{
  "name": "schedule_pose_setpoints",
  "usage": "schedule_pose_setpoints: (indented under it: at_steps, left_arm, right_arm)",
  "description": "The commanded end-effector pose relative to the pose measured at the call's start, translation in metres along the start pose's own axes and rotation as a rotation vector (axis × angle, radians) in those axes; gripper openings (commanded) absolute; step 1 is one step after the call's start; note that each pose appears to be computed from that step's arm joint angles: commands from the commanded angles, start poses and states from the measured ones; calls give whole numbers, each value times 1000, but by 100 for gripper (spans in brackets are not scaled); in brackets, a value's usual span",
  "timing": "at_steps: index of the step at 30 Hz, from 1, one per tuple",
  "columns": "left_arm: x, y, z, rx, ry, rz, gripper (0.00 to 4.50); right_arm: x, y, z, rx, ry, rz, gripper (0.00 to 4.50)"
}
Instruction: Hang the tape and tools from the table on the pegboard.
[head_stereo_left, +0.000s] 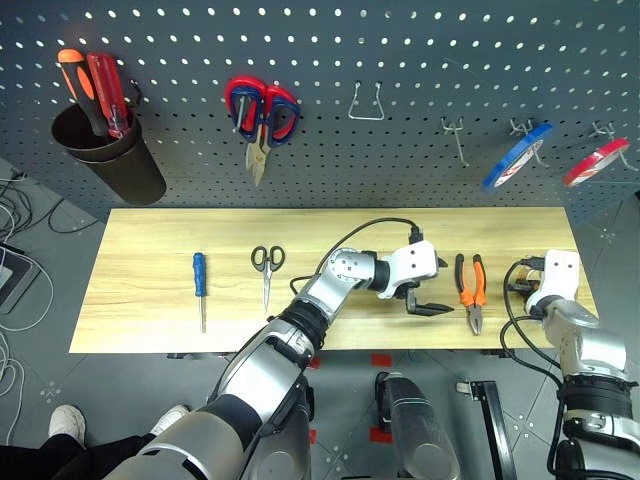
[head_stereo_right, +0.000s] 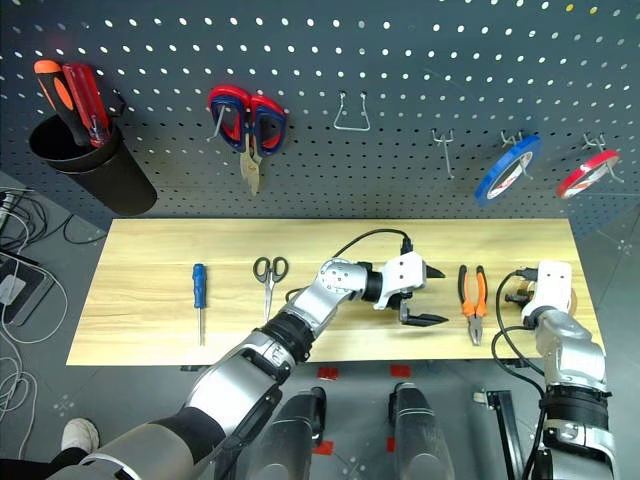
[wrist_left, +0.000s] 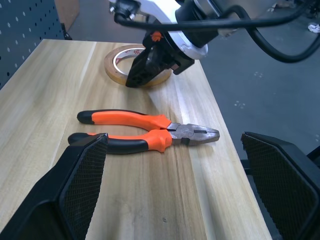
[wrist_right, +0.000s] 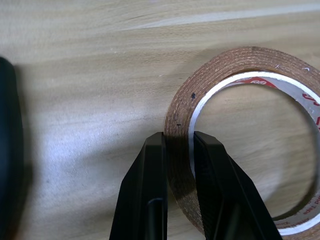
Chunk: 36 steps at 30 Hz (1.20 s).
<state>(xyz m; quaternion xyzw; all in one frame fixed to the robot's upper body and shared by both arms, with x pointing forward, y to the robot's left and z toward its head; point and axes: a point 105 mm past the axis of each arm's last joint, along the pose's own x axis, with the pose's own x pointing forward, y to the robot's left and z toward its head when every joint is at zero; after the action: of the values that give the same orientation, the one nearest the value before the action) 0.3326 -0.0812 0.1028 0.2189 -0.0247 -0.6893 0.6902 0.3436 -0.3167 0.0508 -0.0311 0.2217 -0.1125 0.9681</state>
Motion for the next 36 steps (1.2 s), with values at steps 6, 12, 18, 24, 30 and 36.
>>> schedule_pose_setpoints:
  at_steps: [6,12,18,24,30,36]
  left_arm:
    - [-8,-3,32,31,-133,31,450]
    - [-44,-15,38,-14,-161,118,450]
    - [-100,-21,39,-55,-137,303,450]
    - [-142,-11,57,-91,-180,565,450]
    - [-148,1,62,-111,-216,732,450]
    - [-138,9,66,-111,-237,775,450]
  right_arm:
    - [-29,32,14,-266,-144,90,46]
    - [-61,65,26,-402,-307,139,46]
    - [-86,89,39,-511,-499,136,46]
    - [-111,127,65,-585,-770,174,46]
    - [-118,144,88,-613,-941,177,46]
    - [-112,147,109,-591,-1020,188,46]
